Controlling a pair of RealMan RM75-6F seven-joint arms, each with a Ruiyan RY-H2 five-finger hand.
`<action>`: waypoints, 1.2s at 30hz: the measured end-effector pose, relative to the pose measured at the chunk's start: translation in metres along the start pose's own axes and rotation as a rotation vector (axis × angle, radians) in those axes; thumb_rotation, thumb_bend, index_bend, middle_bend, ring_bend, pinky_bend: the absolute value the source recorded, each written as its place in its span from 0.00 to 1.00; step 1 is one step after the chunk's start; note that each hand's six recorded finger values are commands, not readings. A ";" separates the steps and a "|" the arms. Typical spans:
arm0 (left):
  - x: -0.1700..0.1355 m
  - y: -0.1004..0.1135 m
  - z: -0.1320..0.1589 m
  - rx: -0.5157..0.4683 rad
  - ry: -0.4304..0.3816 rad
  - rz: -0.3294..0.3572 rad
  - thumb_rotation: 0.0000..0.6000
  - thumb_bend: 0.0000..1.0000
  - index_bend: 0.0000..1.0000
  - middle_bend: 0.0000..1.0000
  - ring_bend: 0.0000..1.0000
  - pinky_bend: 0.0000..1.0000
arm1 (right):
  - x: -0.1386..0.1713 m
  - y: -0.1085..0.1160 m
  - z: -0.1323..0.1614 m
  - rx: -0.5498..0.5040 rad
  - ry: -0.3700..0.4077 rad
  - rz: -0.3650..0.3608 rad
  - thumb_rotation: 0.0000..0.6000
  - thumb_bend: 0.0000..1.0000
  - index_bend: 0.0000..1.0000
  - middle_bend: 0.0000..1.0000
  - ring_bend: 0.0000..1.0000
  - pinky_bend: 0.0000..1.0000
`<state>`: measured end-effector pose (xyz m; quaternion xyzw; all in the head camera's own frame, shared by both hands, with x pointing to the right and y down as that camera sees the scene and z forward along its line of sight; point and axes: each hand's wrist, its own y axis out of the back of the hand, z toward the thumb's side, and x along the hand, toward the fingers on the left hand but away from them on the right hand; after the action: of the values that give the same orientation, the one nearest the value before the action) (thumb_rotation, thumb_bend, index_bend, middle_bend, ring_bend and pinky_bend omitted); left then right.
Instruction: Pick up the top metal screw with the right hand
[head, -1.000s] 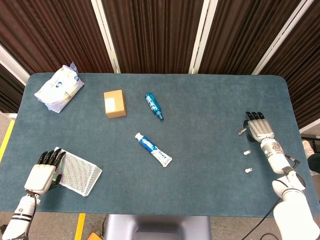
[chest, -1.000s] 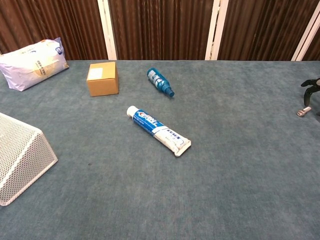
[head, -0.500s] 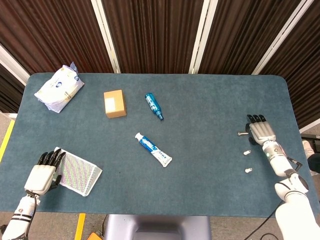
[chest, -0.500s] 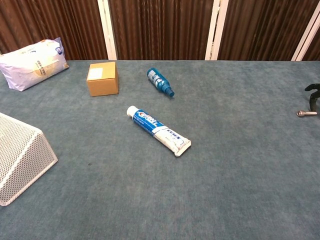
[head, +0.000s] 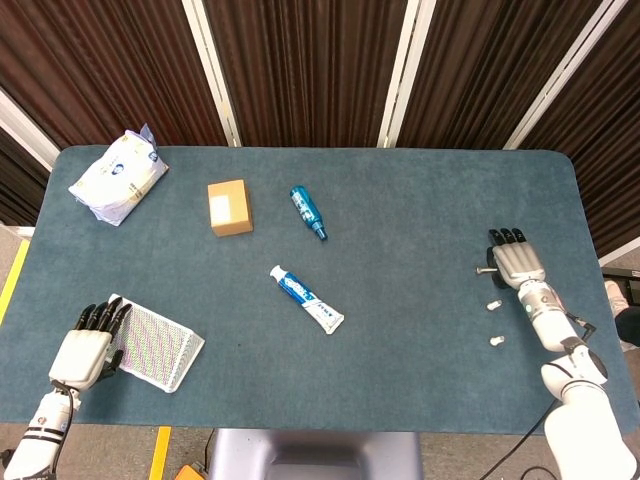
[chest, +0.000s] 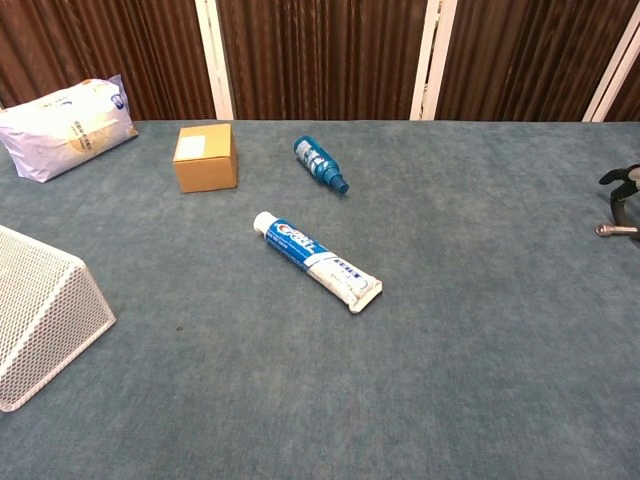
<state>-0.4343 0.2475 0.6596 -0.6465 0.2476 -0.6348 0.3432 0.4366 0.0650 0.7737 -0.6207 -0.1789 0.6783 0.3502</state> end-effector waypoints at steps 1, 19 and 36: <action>0.000 0.000 0.000 0.000 0.001 0.000 1.00 0.48 0.00 0.00 0.00 0.08 | 0.000 0.000 0.000 0.001 -0.001 0.001 1.00 0.46 0.60 0.16 0.00 0.08; -0.001 0.000 -0.001 -0.002 0.004 -0.008 1.00 0.48 0.00 0.00 0.00 0.08 | 0.001 0.000 -0.001 0.001 -0.005 -0.007 1.00 0.46 0.64 0.18 0.01 0.09; -0.003 0.001 -0.001 -0.001 0.003 -0.003 1.00 0.48 0.00 0.00 0.00 0.08 | 0.002 0.001 -0.001 0.009 0.000 -0.016 1.00 0.46 0.64 0.18 0.01 0.09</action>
<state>-0.4353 0.2485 0.6569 -0.6460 0.2473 -0.6363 0.3416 0.4374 0.0651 0.7712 -0.6178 -0.1810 0.6761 0.3584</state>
